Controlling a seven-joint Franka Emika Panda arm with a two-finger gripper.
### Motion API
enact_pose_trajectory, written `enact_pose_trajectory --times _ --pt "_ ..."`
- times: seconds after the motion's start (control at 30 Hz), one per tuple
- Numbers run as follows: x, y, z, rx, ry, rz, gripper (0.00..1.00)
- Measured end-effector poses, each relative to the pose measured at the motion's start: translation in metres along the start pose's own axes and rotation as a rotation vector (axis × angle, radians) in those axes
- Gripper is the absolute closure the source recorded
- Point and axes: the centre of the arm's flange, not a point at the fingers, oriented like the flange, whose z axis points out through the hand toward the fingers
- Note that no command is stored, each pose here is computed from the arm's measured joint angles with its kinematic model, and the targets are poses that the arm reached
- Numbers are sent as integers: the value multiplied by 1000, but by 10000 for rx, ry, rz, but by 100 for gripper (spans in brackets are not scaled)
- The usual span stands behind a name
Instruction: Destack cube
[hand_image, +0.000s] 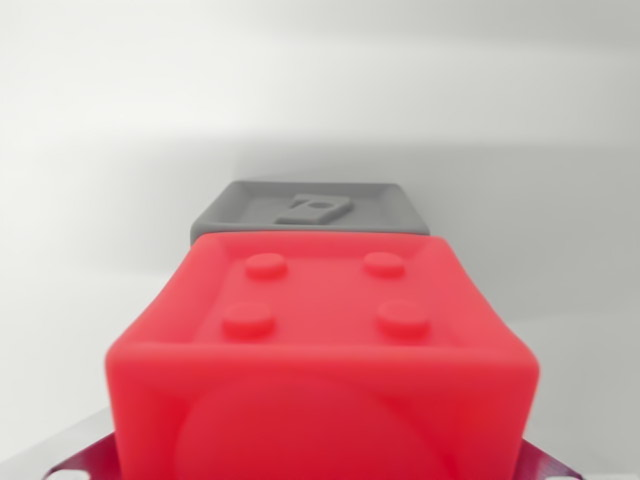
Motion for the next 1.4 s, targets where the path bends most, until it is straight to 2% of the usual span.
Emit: enact_pose_trajectory --times 0.4,0.57,1.4 --pt "1 0 -7 24 26 0 100" --pt "1 -1 -12 20 22 1 100" --pt "1 -1 -59 29 44 3 100"
